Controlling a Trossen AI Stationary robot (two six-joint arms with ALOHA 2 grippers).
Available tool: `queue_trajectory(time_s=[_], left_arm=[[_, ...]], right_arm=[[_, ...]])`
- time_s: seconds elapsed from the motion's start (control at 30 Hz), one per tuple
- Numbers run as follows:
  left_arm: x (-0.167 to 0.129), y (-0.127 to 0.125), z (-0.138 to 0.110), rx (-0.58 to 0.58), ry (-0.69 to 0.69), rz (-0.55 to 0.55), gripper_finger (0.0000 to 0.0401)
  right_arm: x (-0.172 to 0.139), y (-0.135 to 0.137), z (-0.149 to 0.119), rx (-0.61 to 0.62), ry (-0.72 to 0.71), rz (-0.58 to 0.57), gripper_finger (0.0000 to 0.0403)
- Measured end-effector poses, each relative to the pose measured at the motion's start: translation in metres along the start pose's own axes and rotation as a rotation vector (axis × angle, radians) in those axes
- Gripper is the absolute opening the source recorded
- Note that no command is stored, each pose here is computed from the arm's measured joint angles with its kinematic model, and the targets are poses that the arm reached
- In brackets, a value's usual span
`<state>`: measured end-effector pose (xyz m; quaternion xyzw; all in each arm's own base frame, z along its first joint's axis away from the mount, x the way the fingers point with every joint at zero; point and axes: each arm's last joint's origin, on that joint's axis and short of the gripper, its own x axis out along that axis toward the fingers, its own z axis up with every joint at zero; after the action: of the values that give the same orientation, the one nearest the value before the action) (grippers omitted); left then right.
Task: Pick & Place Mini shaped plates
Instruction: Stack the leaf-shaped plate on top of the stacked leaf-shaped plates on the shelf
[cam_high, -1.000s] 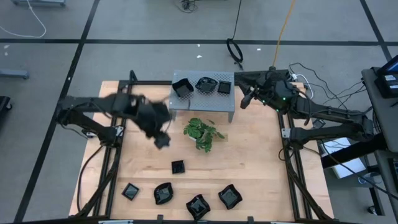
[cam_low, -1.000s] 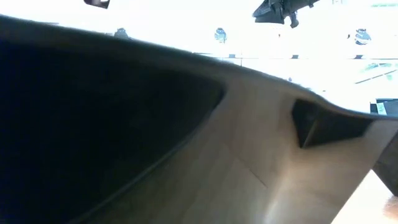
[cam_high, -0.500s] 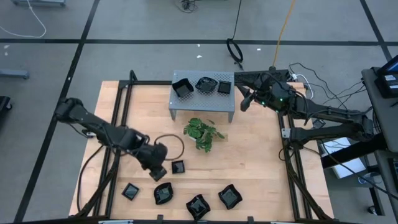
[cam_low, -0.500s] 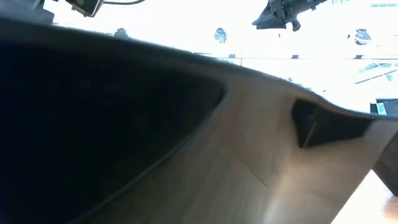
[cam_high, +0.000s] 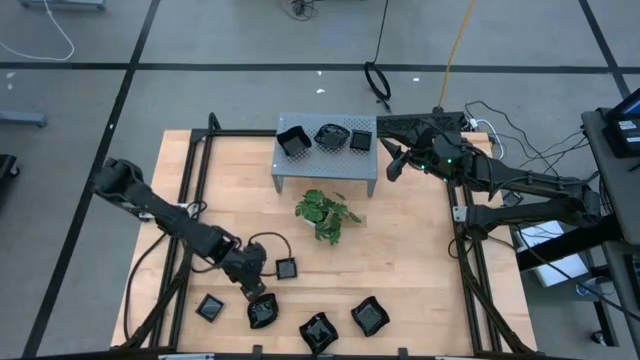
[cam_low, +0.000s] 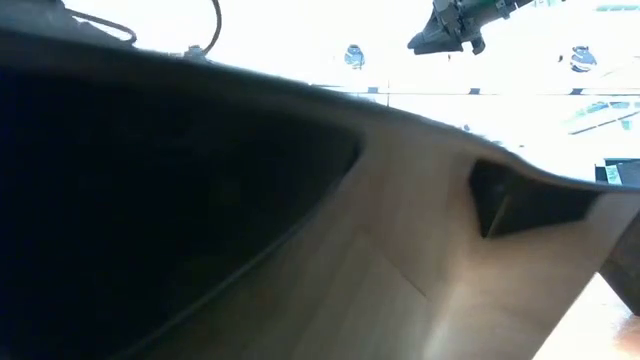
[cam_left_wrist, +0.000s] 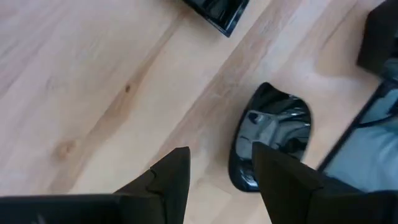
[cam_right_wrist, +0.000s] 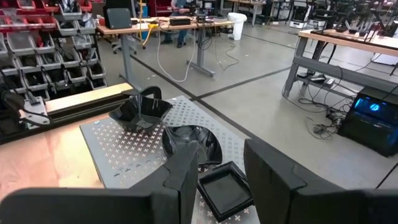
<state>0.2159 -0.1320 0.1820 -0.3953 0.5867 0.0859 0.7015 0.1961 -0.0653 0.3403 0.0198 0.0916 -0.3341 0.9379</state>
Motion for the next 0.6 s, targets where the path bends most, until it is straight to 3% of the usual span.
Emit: queue_trajectory(time_s=[0.17,0.6], left_arm=[[0.024,0.0,0.003,0.08,0.018,0.041,0.0177],[0.062,-0.01,0.002,0.15,0.07,-0.034,0.0175]], right_arm=[[0.0,0.0,0.0,0.0,0.0,0.0,0.0115],[0.0,0.0,0.0,0.0,0.001,0.0,0.011]])
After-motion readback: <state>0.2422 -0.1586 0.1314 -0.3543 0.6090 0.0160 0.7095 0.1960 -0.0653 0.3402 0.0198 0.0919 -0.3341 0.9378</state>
